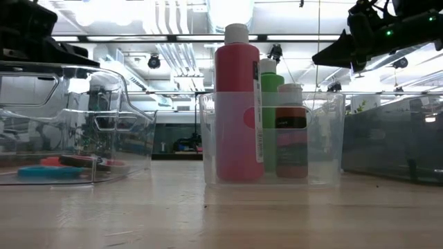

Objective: Pick & Place Paint Supplies
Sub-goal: Return to Home Position

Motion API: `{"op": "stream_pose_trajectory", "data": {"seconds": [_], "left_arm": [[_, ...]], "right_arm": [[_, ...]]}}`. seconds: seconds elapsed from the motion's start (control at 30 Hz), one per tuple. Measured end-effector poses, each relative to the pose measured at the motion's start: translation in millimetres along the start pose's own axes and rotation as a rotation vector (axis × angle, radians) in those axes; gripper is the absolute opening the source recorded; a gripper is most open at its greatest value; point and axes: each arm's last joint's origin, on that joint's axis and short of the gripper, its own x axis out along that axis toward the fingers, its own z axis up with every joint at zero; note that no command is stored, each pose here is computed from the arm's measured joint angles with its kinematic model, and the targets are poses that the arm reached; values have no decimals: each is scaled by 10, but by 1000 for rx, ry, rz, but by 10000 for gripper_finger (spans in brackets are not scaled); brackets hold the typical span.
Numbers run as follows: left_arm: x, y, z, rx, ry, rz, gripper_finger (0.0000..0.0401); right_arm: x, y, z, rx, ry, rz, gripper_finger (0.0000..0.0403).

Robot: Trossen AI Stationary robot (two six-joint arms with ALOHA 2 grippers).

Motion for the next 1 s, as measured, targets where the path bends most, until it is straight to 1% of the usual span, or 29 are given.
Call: {"op": "stream_pose_trajectory", "data": {"seconds": [0.17,0.3,0.53,0.67,0.73,0.87,0.93,1.0], "left_arm": [[-1,2,8,-4,-4,0,0],[0,15,76,-21,-87,4,0],[-19,41,162,-31,-151,18,0],[-40,72,213,-37,-160,60,0],[-38,69,206,-4,-152,61,0],[-10,38,128,114,-120,47,0],[-6,33,119,124,-122,43,0],[-4,32,117,104,-123,42,0]], "right_arm": [[0,0,-1,0,1,0,131],[0,0,-1,0,1,0,131],[0,0,-2,0,1,0,131],[-1,0,0,0,0,0,131],[-1,0,0,0,0,0,131],[-1,0,1,0,0,0,131],[-1,0,1,1,0,0,131],[-1,0,1,1,0,0,131]]}}
